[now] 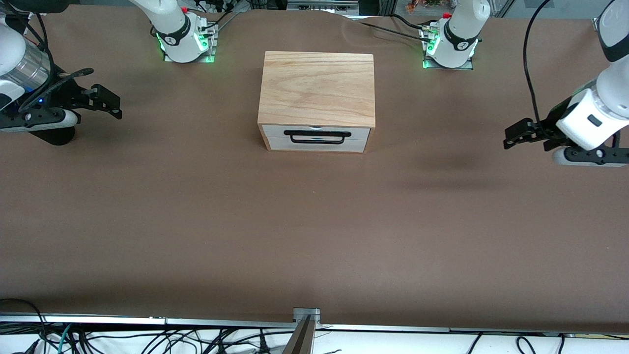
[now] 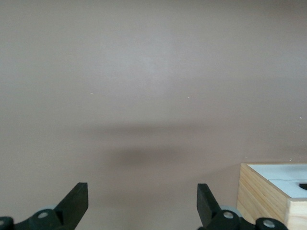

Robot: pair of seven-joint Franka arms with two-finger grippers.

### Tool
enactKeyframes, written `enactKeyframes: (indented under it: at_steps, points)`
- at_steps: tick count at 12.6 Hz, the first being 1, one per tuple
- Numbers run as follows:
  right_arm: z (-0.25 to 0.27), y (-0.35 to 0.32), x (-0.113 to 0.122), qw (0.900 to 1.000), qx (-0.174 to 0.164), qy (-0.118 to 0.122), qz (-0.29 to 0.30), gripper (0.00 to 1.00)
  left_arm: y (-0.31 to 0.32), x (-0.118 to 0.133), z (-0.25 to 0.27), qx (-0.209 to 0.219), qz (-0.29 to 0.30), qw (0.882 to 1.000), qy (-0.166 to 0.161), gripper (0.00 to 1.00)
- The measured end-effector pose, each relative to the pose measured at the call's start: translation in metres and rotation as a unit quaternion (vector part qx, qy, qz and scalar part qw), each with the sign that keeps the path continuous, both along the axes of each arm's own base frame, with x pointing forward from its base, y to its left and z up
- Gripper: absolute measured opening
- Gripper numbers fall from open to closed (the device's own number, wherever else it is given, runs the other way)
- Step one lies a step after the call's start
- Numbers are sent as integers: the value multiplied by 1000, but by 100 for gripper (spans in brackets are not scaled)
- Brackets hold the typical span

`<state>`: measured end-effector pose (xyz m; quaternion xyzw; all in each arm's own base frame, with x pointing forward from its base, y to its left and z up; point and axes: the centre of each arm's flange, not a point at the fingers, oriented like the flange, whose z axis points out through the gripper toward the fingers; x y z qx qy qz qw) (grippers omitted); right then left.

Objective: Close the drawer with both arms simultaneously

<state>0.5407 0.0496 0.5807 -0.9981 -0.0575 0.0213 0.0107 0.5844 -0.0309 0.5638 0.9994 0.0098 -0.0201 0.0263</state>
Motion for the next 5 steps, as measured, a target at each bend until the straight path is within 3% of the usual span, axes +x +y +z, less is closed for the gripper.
enactKeyframes:
  at_steps: [5]
  points:
    - [0, 1, 1, 1000, 0, 0, 1, 100, -9, -14, 14, 7, -9, 1000, -18, 100]
